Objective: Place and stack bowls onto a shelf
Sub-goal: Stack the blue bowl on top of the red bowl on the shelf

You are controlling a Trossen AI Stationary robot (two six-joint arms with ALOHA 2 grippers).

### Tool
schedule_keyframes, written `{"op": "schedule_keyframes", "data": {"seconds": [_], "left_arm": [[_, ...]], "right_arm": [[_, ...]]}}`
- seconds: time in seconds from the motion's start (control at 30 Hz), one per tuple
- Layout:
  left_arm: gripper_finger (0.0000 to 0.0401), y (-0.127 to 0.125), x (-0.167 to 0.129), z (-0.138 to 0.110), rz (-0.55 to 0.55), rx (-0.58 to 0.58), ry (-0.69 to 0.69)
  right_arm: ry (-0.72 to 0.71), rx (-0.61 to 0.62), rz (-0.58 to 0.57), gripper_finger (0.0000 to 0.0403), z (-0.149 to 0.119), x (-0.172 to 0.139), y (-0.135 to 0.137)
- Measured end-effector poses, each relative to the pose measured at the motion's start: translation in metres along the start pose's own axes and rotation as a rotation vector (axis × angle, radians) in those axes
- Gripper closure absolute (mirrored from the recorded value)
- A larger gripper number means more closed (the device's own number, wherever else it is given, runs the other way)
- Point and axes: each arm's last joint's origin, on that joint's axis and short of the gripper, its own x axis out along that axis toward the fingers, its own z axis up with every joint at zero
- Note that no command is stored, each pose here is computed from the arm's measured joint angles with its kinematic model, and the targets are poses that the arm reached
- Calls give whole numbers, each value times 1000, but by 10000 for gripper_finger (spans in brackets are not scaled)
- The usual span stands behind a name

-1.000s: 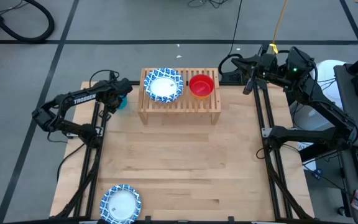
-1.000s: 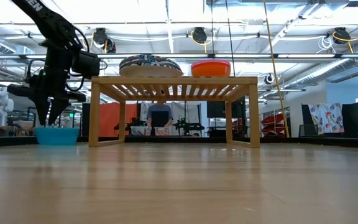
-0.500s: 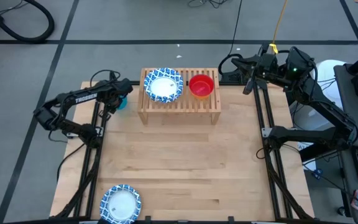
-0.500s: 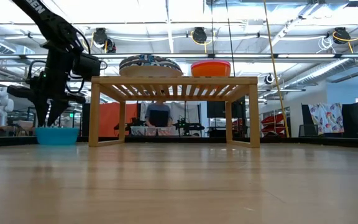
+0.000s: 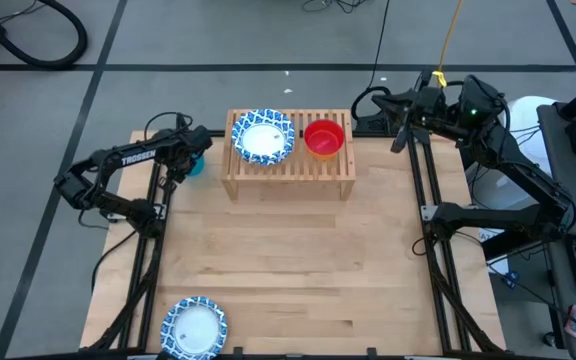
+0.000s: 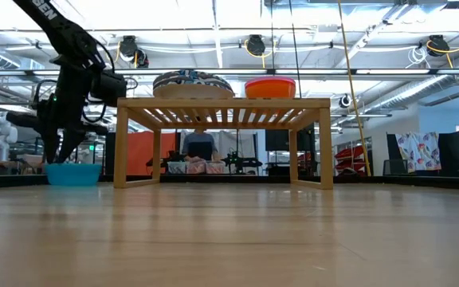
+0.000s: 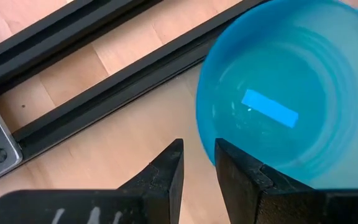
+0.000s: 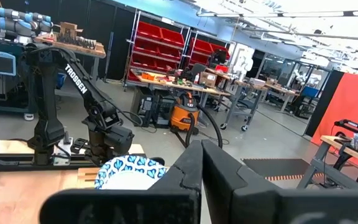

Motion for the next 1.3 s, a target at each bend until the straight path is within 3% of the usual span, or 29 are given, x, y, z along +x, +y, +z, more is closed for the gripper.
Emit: {"op": "schedule_keyframes", "data": {"seconds": [0.23, 0.63, 0.87, 1.17, 1.3], "left_arm": [[304, 4, 17, -5, -37, -1, 27], [307, 5, 20, -1, -28, 213, 15], [386, 5, 21, 5, -21, 338, 10], [396, 6, 21, 12, -17, 456, 21], [397, 10, 10, 18, -75, 459, 28]], "right_arm": [[6, 1, 2, 403, -1, 0, 0], [5, 1, 2, 403, 0, 0, 0], [5, 1, 2, 403, 0, 0, 0], [14, 4, 5, 403, -1, 0, 0], [30, 7, 9, 403, -3, 0, 1]]}}
